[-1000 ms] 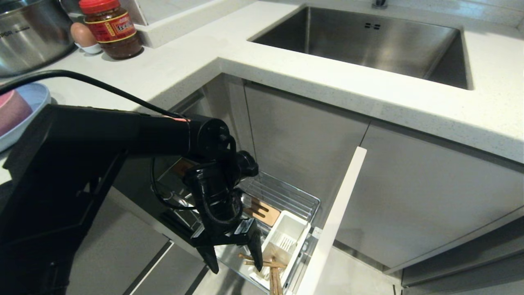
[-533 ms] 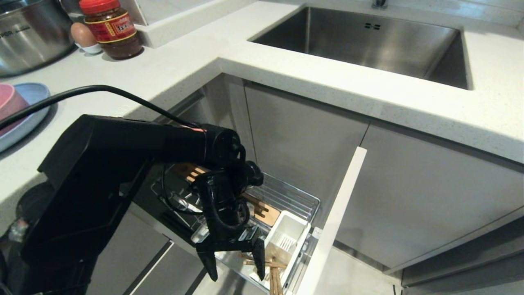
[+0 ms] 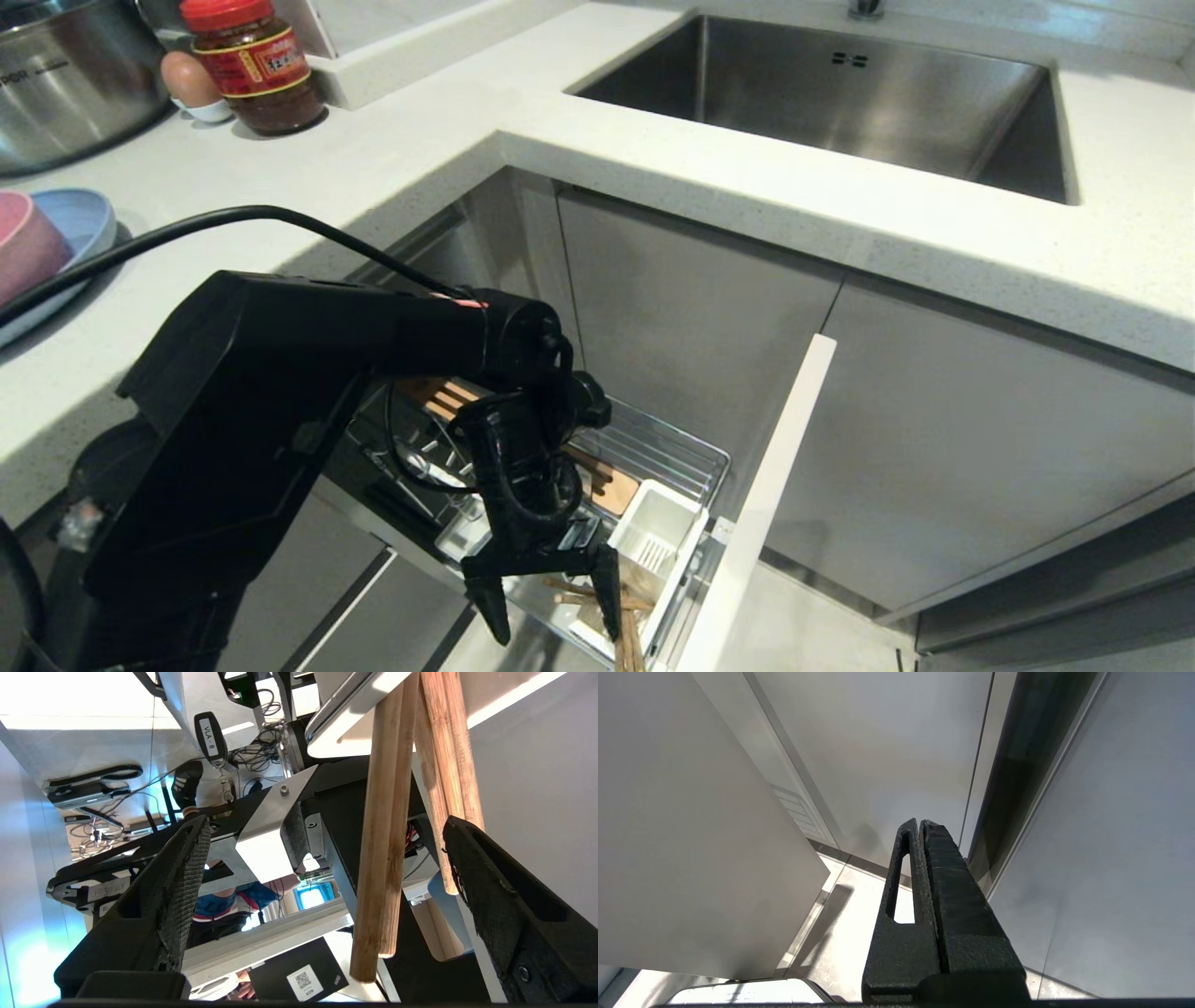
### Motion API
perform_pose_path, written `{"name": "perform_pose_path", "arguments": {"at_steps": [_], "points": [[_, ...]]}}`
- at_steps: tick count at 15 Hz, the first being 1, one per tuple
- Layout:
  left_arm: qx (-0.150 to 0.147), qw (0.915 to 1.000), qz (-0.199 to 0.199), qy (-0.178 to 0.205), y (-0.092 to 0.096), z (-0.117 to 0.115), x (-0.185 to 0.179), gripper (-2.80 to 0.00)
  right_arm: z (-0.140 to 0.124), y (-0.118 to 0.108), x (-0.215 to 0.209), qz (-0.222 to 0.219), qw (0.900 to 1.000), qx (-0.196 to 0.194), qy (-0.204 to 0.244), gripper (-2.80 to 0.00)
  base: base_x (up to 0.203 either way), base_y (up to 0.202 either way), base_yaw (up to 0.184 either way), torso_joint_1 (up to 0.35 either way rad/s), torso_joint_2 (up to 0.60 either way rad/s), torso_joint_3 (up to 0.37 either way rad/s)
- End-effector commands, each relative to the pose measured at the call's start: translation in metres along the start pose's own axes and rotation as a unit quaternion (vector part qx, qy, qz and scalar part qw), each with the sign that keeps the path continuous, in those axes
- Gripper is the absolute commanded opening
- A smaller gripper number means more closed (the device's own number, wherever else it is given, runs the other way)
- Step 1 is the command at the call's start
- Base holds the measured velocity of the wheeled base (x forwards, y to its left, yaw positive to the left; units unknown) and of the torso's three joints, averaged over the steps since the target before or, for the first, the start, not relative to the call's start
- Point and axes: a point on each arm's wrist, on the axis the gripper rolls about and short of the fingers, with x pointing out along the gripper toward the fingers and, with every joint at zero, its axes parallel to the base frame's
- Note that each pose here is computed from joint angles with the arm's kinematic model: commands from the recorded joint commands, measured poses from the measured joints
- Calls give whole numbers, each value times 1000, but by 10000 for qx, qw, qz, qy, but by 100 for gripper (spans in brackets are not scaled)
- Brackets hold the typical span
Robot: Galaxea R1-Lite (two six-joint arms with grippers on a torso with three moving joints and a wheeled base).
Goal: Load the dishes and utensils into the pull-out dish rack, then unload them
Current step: Take the chopsticks out of the cupboard
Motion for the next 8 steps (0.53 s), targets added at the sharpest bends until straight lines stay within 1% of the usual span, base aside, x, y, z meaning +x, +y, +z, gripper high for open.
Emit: {"name": "perform_pose_path", "arguments": {"at_steps": [1,4,6,8], "points": [[-30,10000,5,53,0,1,2,0,0,0,0,2,10000,4,-23,-280,0,0,0,0,0,0],[-28,10000,-18,35,0,3,3,0,0,0,0,2,10000,4,-23,-280,0,0,0,0,0,0],[-21,9998,-175,66,-1,3,2,0,0,0,0,2,10000,4,-23,-280,0,0,0,0,0,0],[-23,9998,-174,74,-1,5,3,0,0,0,0,2,10000,4,-23,-280,0,0,0,0,0,0]]}}
